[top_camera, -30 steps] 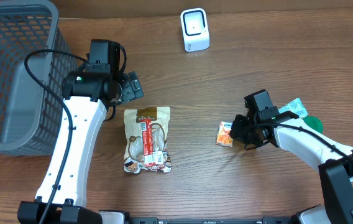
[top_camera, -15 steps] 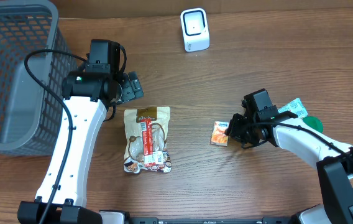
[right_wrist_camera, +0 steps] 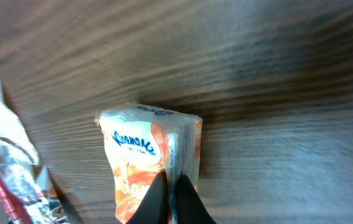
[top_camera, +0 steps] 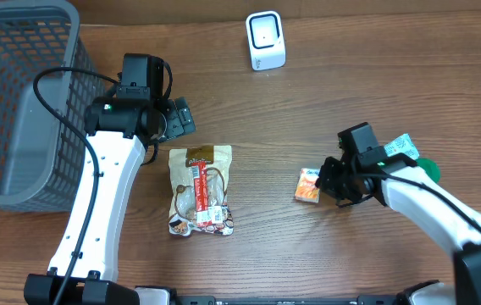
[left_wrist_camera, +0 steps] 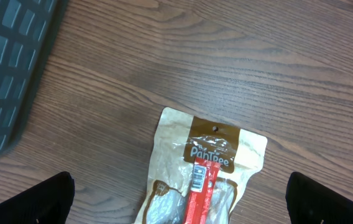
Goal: Scan the item barcode
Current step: 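Lift the Kleenex pack and carry it to the scanner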
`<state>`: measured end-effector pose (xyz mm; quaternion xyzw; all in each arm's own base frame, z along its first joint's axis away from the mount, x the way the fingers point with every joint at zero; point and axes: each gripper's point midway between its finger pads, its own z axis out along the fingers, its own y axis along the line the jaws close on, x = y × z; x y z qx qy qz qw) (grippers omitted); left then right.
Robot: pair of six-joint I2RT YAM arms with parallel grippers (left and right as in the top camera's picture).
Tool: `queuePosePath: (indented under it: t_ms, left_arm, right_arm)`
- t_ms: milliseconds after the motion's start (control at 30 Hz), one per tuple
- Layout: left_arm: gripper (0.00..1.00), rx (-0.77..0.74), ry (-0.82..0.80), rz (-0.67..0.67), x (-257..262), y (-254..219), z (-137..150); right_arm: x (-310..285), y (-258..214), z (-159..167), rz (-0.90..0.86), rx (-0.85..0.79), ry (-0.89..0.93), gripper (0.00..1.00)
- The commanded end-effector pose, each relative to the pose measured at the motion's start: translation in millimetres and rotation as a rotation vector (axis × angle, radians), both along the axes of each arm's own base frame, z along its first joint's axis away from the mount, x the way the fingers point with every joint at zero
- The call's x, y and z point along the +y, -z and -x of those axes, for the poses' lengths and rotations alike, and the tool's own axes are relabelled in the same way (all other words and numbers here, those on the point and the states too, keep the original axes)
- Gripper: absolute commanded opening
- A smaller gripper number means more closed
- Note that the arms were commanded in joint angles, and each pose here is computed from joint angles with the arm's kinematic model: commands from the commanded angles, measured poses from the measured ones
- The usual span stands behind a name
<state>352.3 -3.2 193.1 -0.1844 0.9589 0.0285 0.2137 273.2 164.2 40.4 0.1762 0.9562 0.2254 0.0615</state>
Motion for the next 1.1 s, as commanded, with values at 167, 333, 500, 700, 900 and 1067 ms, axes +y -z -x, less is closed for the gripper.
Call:
queuePosePath:
  t_ms: [167, 333, 500, 700, 900, 1067]
  left_arm:
    - [1.0, -0.013, 0.007, -0.019, 2.6, -5.0, -1.2]
    - [1.0, -0.013, 0.007, -0.02, 2.7, -5.0, -1.2]
    - [1.0, -0.013, 0.007, -0.019, 2.6, -5.0, -1.2]
    - [1.0, -0.013, 0.007, -0.019, 2.6, -5.0, -1.2]
    - [1.0, -0.013, 0.007, -0.02, 2.7, -5.0, -1.2]
    - [1.0, -0.012, 0.007, -0.02, 2.7, -5.0, -1.1]
  right_arm:
    - [-8.3, -27.0, -11.9, 0.026, -0.115, 0.032, 0.04]
    - [-12.1, -26.6, -15.1, 0.054, -0.138, 0.023, 0.04]
    - [-12.4, -30.9, -20.7, 0.062, -0.163, 0.02, 0.04]
    - [-15.1, -51.0, -31.5, 0.111, -0.209, -0.027, 0.04]
    - [-12.1, -91.7, -49.3, 0.14, -0.29, -0.089, 0.04]
    - [-8.3, -149.6, -70.9, 0.155, -0.397, -0.117, 0.04]
